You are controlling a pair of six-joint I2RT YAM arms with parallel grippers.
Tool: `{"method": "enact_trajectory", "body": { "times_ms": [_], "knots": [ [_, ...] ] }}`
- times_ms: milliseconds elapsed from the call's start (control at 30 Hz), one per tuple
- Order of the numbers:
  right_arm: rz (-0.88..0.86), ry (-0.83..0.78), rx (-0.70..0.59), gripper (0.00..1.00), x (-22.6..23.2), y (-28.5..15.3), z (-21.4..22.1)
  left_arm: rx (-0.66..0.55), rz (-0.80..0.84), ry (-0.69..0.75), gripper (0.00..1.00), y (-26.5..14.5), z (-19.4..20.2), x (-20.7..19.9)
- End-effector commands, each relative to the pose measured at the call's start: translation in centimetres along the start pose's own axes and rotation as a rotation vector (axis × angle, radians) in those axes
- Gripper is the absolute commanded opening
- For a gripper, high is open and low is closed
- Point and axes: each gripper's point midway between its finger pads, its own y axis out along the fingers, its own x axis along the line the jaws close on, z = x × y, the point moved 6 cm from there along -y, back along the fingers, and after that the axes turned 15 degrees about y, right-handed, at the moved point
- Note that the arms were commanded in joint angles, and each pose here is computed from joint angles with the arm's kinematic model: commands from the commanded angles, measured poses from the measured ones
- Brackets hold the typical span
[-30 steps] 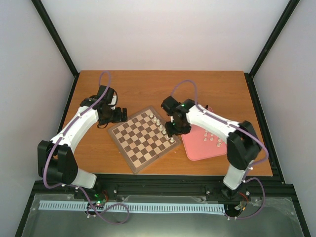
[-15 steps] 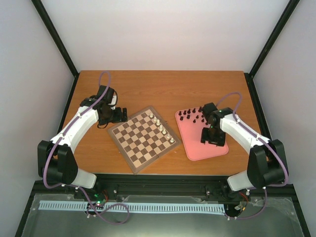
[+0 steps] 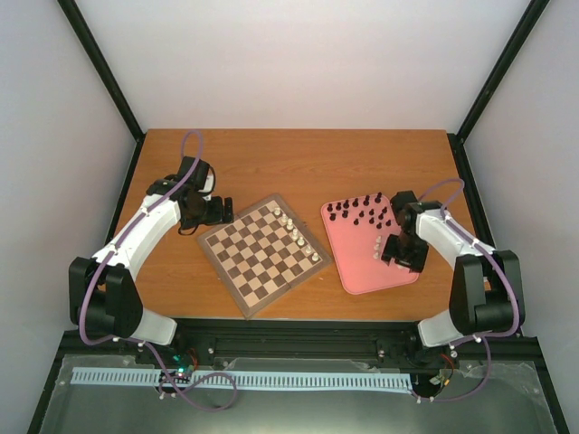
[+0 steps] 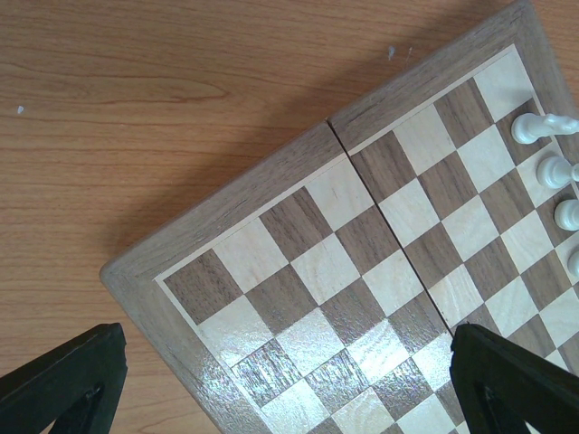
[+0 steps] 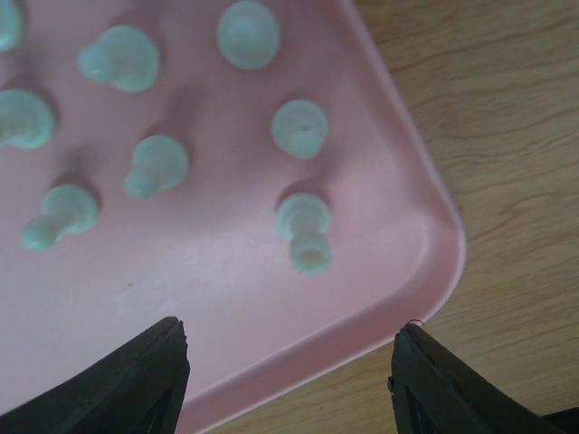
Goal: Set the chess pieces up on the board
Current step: Pick up the chess piece from the storage box.
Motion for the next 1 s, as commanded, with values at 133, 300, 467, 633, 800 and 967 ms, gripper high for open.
{"method": "enact_trajectory", "body": {
  "times_ms": [133, 300, 467, 633, 800, 967],
  "knots": [
    [-0.001, 0.034, 0.017, 0.6, -0.4, 1.8, -0.9, 0.004, 0.003, 0.019, 1.0, 0.1, -0.2, -0.2],
    [0.0, 0.041, 0.014, 0.56, -0.2, 2.4, -1.5, 0.01, -0.004, 0.02, 1.0, 0.2, -0.2, -0.1],
    [0.012, 0.055, 0.014, 0.49, -0.5, 2.8, -1.8, 0.017, -0.01, 0.02, 1.0, 0.3, 0.0, -0.1],
    [0.011, 0.065, 0.008, 0.41, -0.6, 2.9, -1.8, 0.02, -0.01, 0.019, 1.0, 0.5, -0.1, -0.1],
    [0.017, 0.07, 0.004, 0.33, -0.9, 3.0, -1.8, 0.022, -0.007, 0.019, 1.0, 0.6, -0.2, -0.1],
    [0.017, 0.073, 0.005, 0.21, -1.0, 3.1, -1.7, 0.023, -0.007, 0.019, 1.0, 0.6, -0.1, -0.1]
  ]
}}
